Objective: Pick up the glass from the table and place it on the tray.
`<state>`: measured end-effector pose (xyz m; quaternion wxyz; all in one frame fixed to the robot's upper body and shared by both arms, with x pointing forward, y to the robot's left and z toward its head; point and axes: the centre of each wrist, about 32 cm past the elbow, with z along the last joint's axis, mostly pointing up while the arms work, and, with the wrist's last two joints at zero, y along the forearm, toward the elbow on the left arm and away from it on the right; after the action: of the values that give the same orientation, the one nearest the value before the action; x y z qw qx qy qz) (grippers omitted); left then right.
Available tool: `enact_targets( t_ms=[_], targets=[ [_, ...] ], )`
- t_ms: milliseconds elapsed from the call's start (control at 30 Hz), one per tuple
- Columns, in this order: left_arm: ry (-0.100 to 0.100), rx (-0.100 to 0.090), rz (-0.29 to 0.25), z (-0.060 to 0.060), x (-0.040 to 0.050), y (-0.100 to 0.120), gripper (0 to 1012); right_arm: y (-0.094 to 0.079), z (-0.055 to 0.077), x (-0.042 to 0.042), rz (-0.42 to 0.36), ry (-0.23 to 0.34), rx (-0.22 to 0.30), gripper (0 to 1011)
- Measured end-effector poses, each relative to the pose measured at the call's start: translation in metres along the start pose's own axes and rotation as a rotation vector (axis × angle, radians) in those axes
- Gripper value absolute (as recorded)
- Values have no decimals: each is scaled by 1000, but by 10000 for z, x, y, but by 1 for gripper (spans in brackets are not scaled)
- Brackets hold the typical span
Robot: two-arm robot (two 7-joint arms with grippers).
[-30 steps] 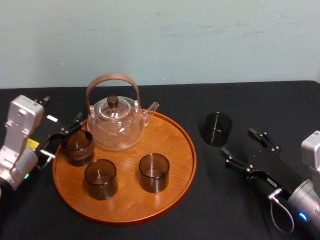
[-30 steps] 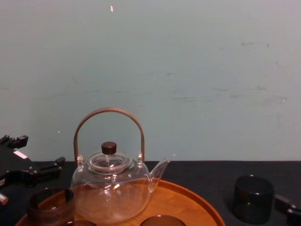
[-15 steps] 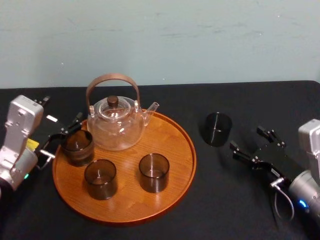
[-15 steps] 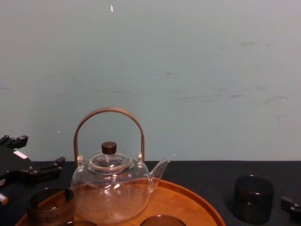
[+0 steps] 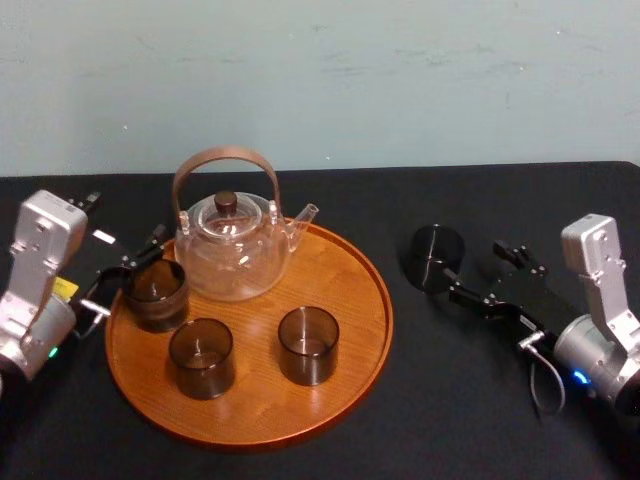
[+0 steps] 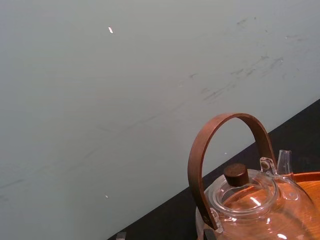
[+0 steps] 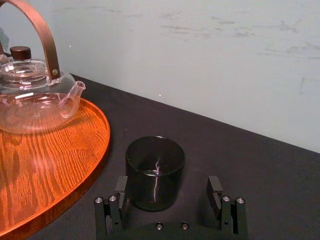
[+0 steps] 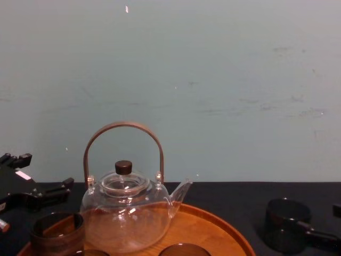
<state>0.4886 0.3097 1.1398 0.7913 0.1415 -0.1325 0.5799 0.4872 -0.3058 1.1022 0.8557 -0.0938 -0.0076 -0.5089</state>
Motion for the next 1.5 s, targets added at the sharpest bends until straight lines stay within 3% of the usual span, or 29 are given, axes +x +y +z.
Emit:
enact_targets(
  t_ms=[900, 1500],
  targets=[
    [0, 0, 0, 0, 0, 0, 1002, 407, -18, 48, 63, -35, -9, 1002],
    [0, 0, 0, 0, 0, 0, 1001, 541, -40, 57, 83, -32, -18, 1002]
  ],
)
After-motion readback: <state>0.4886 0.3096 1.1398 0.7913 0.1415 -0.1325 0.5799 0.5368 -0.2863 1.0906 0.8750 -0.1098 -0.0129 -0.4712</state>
